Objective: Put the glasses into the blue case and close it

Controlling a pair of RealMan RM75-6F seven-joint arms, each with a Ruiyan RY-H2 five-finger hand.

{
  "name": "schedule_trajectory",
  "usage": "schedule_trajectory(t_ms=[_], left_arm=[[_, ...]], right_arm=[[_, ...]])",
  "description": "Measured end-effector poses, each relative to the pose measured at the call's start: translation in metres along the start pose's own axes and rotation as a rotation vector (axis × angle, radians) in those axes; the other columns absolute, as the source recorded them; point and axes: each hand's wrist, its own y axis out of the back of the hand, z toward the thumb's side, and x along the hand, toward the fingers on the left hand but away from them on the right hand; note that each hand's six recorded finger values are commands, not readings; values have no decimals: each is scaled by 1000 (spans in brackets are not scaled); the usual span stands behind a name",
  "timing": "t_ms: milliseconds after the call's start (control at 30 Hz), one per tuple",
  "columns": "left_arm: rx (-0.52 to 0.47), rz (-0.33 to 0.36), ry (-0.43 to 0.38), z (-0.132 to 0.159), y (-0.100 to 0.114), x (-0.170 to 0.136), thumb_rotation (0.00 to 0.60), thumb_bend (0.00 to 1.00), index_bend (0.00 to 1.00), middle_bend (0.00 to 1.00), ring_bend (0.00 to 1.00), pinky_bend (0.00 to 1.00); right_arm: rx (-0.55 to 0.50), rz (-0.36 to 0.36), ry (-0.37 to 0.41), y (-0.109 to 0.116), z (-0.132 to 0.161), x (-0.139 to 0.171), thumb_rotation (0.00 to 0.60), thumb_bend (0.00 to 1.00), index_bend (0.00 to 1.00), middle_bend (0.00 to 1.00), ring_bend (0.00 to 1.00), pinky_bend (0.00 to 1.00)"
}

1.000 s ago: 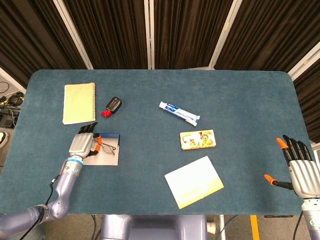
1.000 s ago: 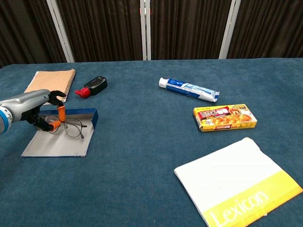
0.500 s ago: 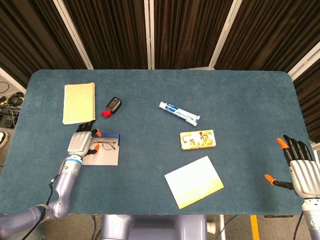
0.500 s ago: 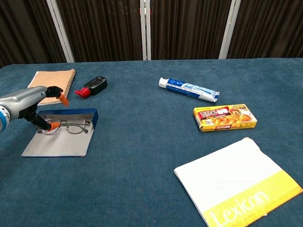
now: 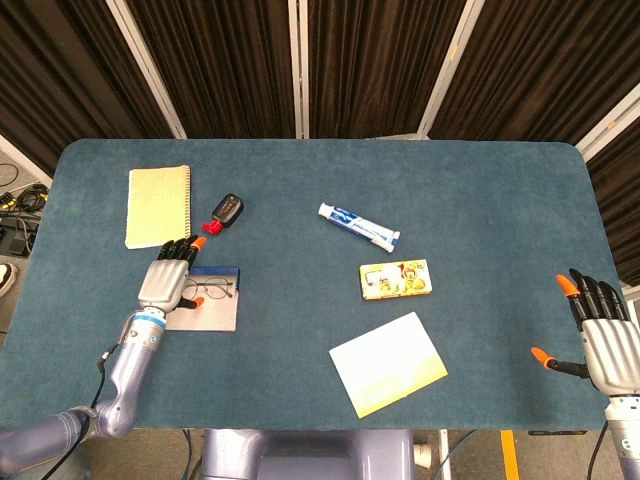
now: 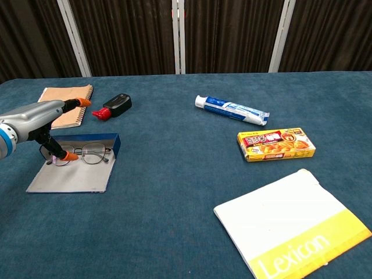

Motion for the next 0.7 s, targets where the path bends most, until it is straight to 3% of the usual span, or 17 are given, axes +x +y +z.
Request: schedule_trajectory(t_ms=[700], left_arm=[[67, -18, 36, 2, 0, 44, 600, 194, 0, 0, 0, 0]], right_arm=[[4, 14, -50, -5, -10, -12, 600, 0, 0, 0, 0, 0]])
